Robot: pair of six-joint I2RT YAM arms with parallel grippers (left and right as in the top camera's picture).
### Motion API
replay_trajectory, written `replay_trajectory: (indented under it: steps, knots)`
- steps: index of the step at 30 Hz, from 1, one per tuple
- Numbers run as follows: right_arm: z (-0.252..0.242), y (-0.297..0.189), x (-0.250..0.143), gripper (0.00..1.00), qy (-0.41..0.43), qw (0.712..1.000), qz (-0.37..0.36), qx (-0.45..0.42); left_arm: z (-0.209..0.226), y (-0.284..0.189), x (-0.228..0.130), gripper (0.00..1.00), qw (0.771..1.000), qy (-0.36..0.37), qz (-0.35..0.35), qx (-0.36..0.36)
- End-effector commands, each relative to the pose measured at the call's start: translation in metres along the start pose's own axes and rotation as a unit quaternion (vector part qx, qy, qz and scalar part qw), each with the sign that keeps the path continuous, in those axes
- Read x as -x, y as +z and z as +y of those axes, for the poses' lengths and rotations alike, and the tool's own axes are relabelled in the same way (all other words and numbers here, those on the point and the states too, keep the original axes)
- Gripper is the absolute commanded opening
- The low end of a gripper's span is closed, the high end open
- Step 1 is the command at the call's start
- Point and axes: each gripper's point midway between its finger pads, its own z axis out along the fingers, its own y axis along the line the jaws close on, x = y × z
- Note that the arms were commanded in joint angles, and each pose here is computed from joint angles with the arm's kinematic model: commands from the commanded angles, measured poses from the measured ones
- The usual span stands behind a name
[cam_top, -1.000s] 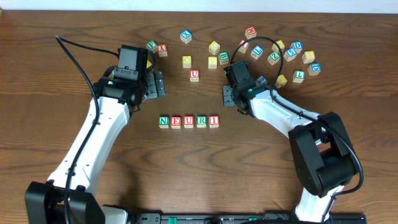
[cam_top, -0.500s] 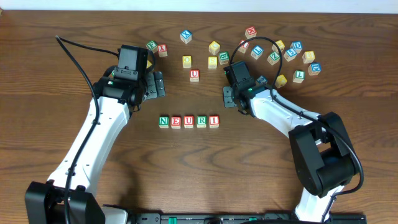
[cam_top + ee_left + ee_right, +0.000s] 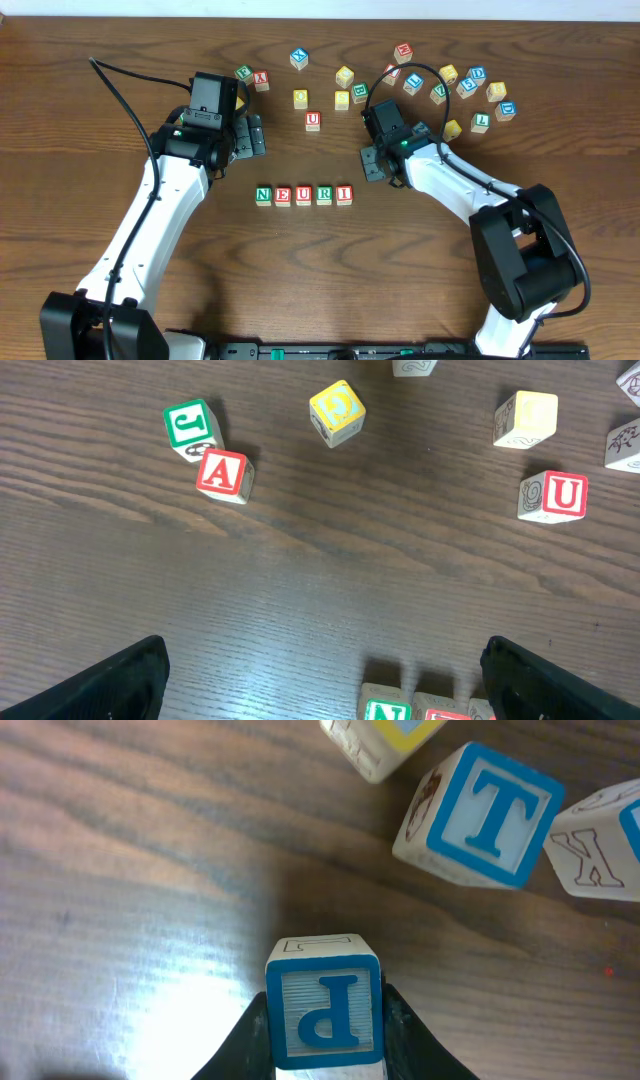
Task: Spell out NEURIPS
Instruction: 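Lower the open right gripper around the blue P block, then close the right gripper on the blue P block and lift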
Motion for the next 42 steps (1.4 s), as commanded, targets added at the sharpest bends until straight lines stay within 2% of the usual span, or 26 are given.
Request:
replay_trajectory:
  steps: [1,8,13,19,22,23,26,33,42]
  knots:
    - [0.003,-0.018,0.004,0.12,-0.042,0.999,-0.008,0.022,-0.002,-0.013,0.015,0.98,1.000,-0.004,-0.023,-0.006]
    - [0.015,-0.030,-0.005,0.11,-0.088,0.994,0.008,0.066,-0.002,-0.013,0.014,0.98,1.000,-0.004,-0.023,-0.006]
    - [0.014,-0.035,-0.013,0.06,-0.105,0.990,0.025,0.088,-0.002,-0.013,0.015,0.98,1.000,-0.004,-0.023,-0.006]
    - [0.010,-0.037,-0.022,0.06,-0.129,0.982,0.043,0.133,-0.002,-0.013,0.015,0.98,1.000,-0.004,-0.023,-0.006]
    - [0.009,-0.039,-0.024,0.09,-0.140,0.975,0.043,0.170,-0.002,-0.013,0.014,0.98,1.000,-0.004,-0.023,-0.006]
    - [0.009,-0.042,-0.026,0.16,-0.145,0.969,0.043,0.197,-0.002,-0.013,0.014,0.98,1.000,-0.004,-0.023,-0.006]
    - [0.009,-0.046,-0.032,0.19,-0.154,0.961,0.048,0.226,-0.002,-0.013,0.014,0.98,1.000,-0.004,-0.023,-0.006]
    - [0.012,-0.053,-0.051,0.12,-0.194,0.945,0.074,0.254,-0.002,-0.013,0.015,0.98,1.000,-0.004,-0.023,-0.006]
    - [0.015,-0.058,-0.061,0.11,-0.226,0.931,0.082,0.276,-0.002,-0.013,0.015,0.98,1.000,-0.004,-0.023,-0.006]
